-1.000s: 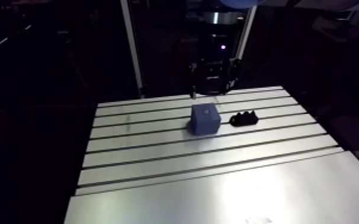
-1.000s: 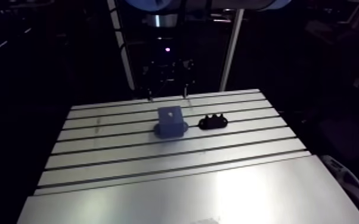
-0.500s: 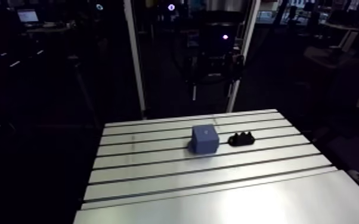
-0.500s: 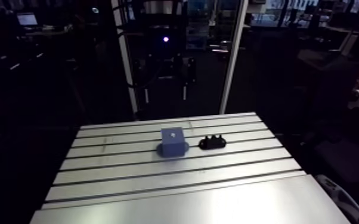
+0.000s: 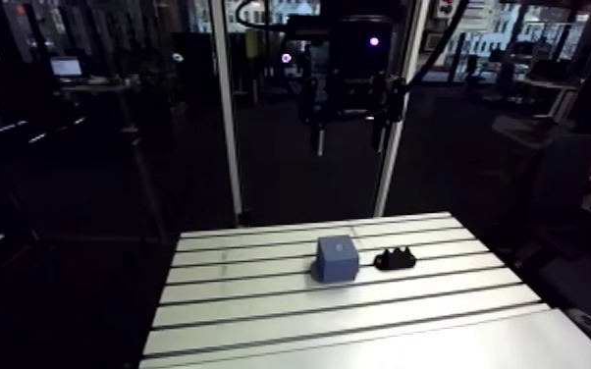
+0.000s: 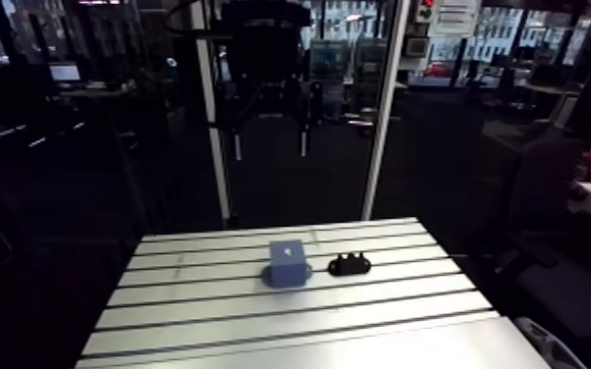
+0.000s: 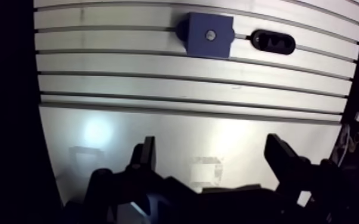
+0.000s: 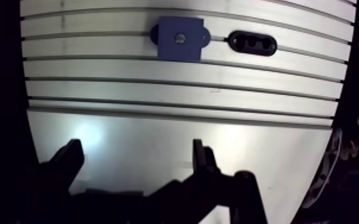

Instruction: Pick up the M10 bolt and insert it into the hex recess until seated.

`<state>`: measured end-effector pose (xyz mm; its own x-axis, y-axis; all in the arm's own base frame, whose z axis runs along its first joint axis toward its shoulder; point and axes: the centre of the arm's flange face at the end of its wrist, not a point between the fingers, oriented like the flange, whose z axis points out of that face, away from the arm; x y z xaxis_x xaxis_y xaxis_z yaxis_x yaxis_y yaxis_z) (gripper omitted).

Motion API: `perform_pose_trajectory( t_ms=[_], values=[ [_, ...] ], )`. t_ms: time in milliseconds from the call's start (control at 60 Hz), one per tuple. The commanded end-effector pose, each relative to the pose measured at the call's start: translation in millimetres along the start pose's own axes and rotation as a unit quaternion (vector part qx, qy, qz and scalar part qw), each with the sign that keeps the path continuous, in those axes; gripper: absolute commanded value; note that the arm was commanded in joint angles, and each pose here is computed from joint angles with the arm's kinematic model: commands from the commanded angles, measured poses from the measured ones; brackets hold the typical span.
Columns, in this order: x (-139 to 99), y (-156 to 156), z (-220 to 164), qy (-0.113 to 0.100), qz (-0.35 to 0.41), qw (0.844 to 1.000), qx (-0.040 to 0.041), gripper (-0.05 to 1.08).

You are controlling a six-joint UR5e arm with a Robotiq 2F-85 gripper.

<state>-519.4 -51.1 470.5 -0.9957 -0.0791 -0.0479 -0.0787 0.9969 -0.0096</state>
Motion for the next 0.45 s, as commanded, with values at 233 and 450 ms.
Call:
perform_pose_trajectory(
  t_ms=[233, 450],
  values=[
    [-20.3, -6.1, -46.5, 0.034, -0.001, 0.999, -0.0101, 0.00],
    [-17.9, -5.9, -40.2, 0.030, -0.001, 1.000, -0.0075, 0.00]
  ],
)
